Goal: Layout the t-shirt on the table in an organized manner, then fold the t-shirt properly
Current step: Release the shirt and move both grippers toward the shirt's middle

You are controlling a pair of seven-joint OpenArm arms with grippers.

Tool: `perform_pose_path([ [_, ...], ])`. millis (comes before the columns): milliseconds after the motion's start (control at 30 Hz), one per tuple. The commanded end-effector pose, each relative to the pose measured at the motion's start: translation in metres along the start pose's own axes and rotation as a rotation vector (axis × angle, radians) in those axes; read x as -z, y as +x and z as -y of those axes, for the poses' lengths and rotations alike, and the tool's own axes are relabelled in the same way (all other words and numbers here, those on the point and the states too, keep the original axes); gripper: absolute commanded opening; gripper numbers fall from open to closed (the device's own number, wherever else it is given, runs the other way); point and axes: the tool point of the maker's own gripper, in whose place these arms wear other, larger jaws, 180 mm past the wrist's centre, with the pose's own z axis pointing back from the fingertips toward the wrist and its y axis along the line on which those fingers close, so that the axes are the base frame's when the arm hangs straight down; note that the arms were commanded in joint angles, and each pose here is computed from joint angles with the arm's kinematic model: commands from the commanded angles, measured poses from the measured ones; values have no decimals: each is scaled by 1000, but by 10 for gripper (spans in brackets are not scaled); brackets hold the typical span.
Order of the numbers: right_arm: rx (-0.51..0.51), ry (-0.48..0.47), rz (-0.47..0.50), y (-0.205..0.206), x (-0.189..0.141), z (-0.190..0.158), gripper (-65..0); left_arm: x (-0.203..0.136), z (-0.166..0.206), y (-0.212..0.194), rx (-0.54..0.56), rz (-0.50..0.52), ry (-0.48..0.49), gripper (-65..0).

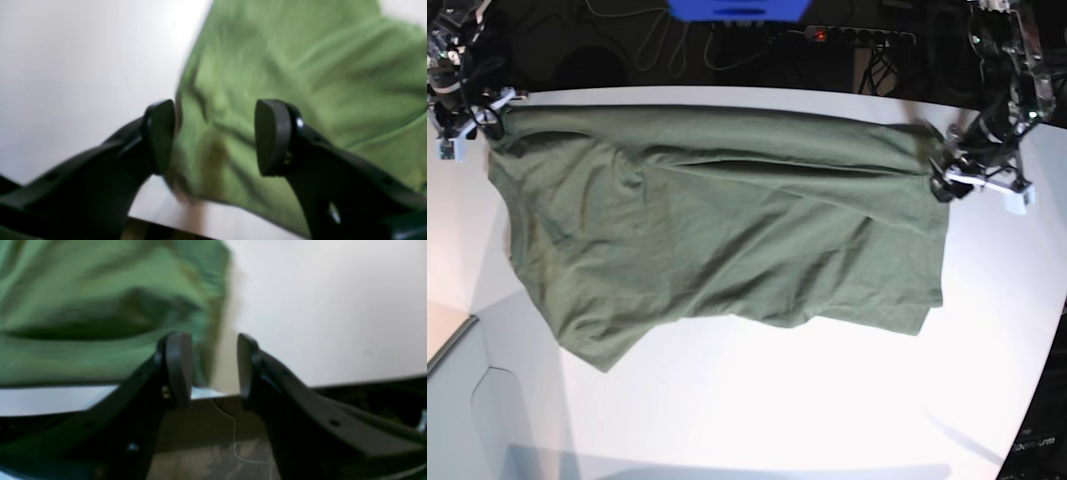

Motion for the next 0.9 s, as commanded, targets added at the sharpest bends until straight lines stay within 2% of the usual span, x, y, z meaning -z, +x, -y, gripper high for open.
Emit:
perform_pose_path([
  [0, 2, -17, 41, 11, -4, 6, -415, -7, 3, 17, -6, 58, -9, -277],
  [100, 8, -20, 44, 12, -4, 6, -413, -17, -3, 35, -35, 123, 4, -275],
  [367, 14, -19, 61, 19, -1, 4, -412, -16, -1, 48, -32, 151, 1, -273],
  [667, 19, -20, 84, 29, 2, 4, -412, -19, -4, 75, -54, 219, 9, -138],
  [867, 25, -18, 125, 48, 6, 2, -412, 10, 1, 87, -127, 206, -7, -132],
])
